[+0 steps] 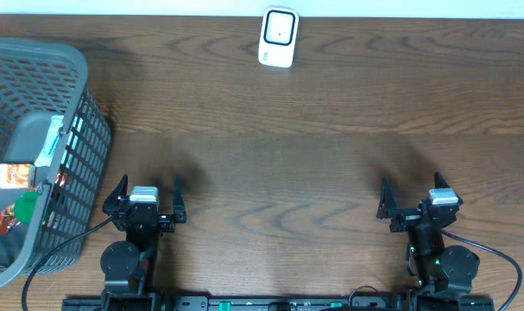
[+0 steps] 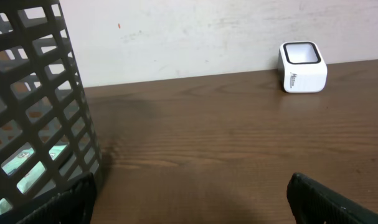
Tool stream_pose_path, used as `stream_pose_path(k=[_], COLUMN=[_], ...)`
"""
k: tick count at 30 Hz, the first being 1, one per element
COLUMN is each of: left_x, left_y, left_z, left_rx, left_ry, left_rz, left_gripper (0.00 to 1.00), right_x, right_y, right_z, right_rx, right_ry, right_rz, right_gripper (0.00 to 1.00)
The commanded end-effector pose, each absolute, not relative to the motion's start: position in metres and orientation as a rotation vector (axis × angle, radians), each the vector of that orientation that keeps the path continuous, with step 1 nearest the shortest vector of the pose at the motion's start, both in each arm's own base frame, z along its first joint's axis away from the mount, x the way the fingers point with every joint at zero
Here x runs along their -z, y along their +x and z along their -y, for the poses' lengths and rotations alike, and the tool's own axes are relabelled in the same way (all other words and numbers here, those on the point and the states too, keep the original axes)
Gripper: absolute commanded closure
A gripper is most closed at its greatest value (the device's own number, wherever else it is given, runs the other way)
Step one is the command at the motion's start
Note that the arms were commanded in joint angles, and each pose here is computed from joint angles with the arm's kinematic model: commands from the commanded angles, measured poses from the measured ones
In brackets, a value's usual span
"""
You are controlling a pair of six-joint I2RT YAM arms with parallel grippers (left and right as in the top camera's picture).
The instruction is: Scan the item barcode
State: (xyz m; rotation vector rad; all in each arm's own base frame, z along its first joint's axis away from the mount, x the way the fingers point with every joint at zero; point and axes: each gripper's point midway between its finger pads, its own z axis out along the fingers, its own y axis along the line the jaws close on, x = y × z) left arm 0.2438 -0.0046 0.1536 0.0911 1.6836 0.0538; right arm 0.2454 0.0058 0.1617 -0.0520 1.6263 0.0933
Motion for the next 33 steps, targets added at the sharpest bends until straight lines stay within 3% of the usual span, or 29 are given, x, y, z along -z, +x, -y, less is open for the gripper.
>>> stream_pose_path(k=[1,33], left_x=[-0.137,-0.1375], left_y=[0.244,0.2441], left_z=[0.0018,0.0017], left_rx=[-0.067,-0.118], left_ry=[0.084,0.142], left_rz=[-1.723,-1.718], left_gripper=[0.02,0.02], right_x=[-0.1606,-0.1606], right_y=[0.2453,0.2453], right_z=[-0.0068,-0.0068], right_rx=[-0.105,-0.104], right_ry=[-0.042,-0.042], right_rz=[-1.63,-1.63], right_gripper=[0.01,0.01])
